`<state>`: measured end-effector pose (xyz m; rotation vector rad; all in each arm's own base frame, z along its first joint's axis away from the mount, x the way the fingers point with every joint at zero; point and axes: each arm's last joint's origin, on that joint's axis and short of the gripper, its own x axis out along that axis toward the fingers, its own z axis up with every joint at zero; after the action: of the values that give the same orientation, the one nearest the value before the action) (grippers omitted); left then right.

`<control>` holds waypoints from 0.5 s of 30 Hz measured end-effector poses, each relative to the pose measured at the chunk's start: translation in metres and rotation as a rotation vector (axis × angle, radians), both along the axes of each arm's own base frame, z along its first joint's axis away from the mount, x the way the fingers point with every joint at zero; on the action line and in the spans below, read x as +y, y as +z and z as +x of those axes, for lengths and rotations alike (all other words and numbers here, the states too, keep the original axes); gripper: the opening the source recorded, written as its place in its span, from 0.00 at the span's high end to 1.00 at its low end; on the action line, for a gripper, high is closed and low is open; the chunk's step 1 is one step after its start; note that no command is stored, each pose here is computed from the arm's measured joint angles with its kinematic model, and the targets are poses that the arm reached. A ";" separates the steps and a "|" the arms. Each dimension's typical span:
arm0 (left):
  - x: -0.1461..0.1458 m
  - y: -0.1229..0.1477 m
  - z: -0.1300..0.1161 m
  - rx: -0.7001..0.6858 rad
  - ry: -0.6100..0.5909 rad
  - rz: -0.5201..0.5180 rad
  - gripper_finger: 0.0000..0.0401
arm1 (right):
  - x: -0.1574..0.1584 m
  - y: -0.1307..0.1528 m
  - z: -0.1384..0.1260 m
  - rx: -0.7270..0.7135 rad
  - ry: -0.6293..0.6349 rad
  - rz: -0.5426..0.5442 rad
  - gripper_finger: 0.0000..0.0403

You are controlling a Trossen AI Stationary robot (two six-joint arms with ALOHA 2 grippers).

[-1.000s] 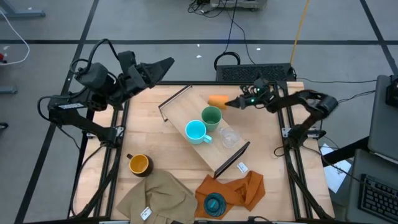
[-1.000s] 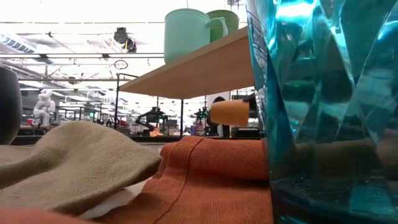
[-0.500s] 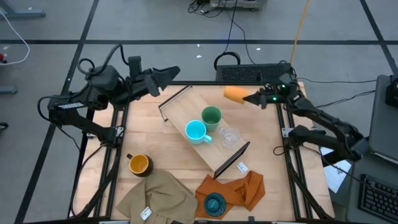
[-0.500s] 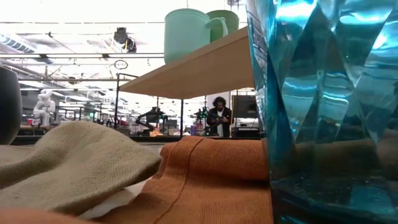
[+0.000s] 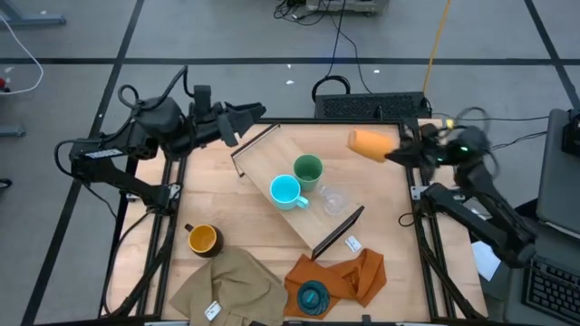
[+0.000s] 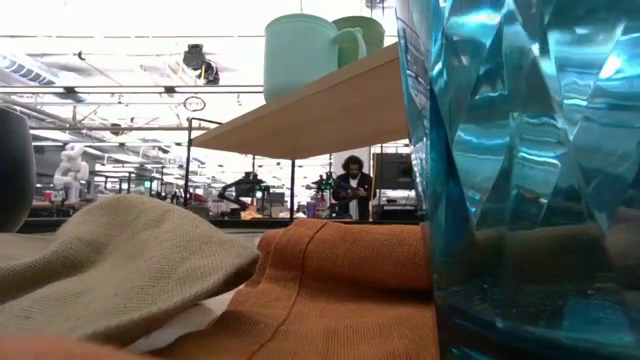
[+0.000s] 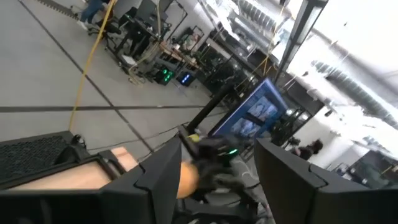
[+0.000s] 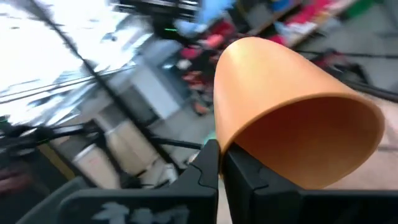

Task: Stack small to large cups/mugs on shelf
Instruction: Put the yellow cup on the shelf

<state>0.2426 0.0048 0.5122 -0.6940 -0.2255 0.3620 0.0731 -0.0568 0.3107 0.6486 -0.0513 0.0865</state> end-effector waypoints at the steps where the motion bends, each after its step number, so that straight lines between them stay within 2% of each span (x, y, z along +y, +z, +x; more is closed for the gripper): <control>1: 0.000 -0.001 0.000 0.015 -0.002 0.001 0.50 | 0.006 0.009 -0.004 -0.018 0.024 -0.018 1.00; 3: -0.001 -0.005 0.000 0.047 -0.017 -0.001 0.50 | 0.017 0.025 -0.011 -0.038 0.072 -0.050 1.00; 7: -0.004 -0.011 0.002 0.102 -0.131 -0.044 0.50 | 0.036 0.052 -0.024 -0.019 0.157 -0.030 1.00; 12: -0.009 -0.019 0.005 0.138 -0.274 -0.183 0.50 | 0.053 0.070 -0.035 0.066 0.294 0.058 1.00; 15: -0.016 -0.023 0.009 0.155 -0.367 -0.253 0.49 | 0.060 0.079 -0.040 0.086 0.312 0.077 1.00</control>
<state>0.2514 -0.0108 0.4892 -0.9331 0.0984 0.0915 0.0328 0.0033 0.3892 0.7331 0.1307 0.3591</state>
